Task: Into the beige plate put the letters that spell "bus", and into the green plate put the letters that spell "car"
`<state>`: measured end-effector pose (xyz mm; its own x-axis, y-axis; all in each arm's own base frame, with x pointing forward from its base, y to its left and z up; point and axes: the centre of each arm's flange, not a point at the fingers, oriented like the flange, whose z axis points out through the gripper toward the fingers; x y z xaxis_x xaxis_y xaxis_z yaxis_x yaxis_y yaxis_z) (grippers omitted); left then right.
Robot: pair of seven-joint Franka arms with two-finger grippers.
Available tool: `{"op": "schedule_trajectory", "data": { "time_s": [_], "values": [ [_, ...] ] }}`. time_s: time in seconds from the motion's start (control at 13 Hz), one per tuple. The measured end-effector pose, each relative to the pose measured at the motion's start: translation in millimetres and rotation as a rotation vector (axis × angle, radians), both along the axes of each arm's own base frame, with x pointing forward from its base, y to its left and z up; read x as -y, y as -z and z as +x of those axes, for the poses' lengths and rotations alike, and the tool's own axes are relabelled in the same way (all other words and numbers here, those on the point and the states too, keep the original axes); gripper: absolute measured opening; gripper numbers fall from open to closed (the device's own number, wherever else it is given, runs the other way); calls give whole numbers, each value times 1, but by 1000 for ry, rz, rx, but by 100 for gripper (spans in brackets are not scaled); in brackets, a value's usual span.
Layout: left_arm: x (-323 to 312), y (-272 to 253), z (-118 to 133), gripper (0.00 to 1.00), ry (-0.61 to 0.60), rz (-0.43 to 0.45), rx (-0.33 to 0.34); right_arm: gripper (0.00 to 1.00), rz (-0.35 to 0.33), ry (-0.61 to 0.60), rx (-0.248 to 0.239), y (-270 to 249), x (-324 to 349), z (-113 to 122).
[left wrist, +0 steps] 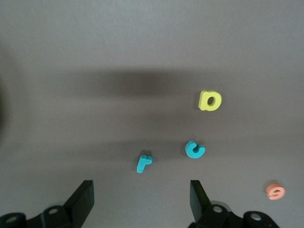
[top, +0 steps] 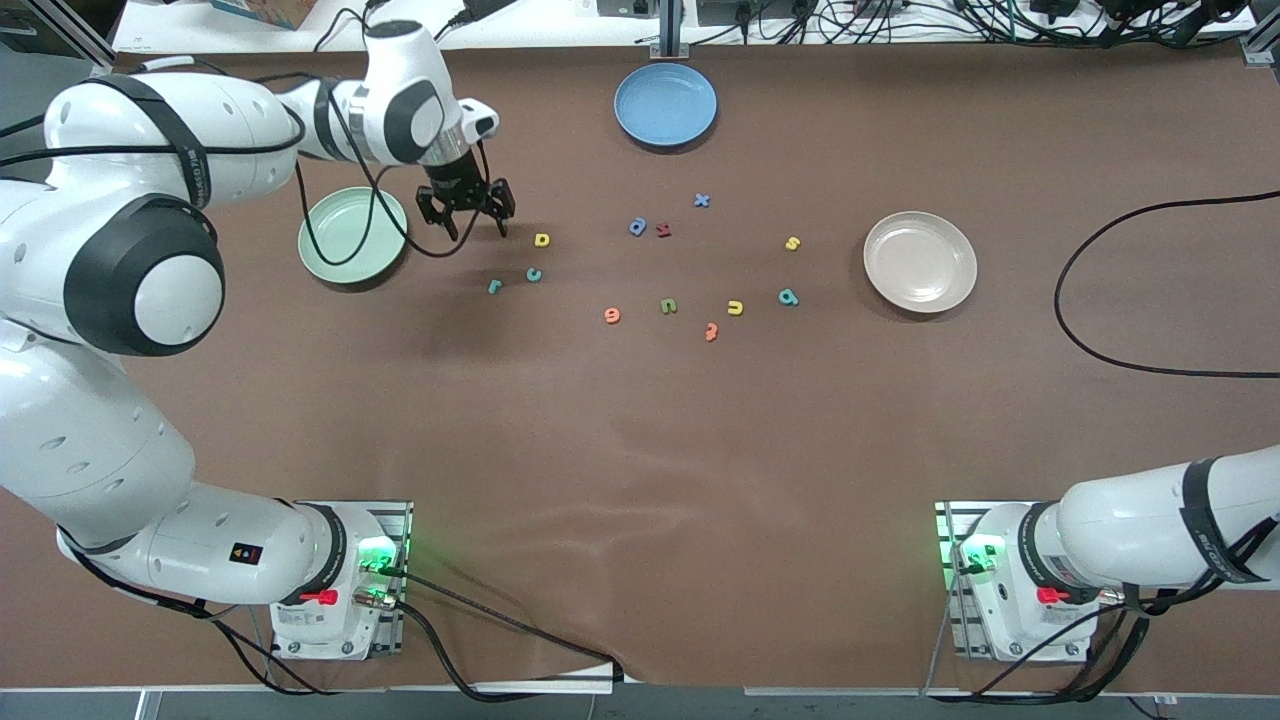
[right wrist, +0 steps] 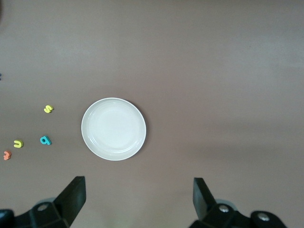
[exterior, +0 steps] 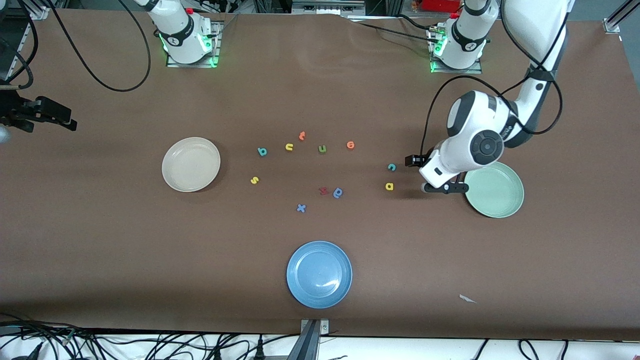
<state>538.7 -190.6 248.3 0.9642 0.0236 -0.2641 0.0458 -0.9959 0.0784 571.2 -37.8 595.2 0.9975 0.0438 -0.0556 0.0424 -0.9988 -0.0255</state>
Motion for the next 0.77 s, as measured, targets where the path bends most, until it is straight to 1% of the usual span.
{"op": "schedule_trajectory", "data": {
  "time_s": [0.31,0.39,0.46,0.54,0.62,0.69,0.77],
  "values": [
    [3,44,-37,88,4,10,43,100,-5,-2,0,0,0,0],
    [2,50,-42,84,2,13,42,100,-4,-3,0,0,-1,0],
    [3,53,-45,83,-5,18,39,100,-2,-10,0,0,-5,1],
    [5,55,-48,75,-4,20,34,100,-2,-30,-2,1,-16,1],
    [7,59,-49,74,-5,22,29,100,-2,-53,-6,4,-34,4],
    [8,62,-51,68,-5,25,23,100,-3,-61,-8,9,-53,7],
    [9,66,-52,67,-6,27,17,100,-5,-67,-9,18,-70,12]
  ]
}}
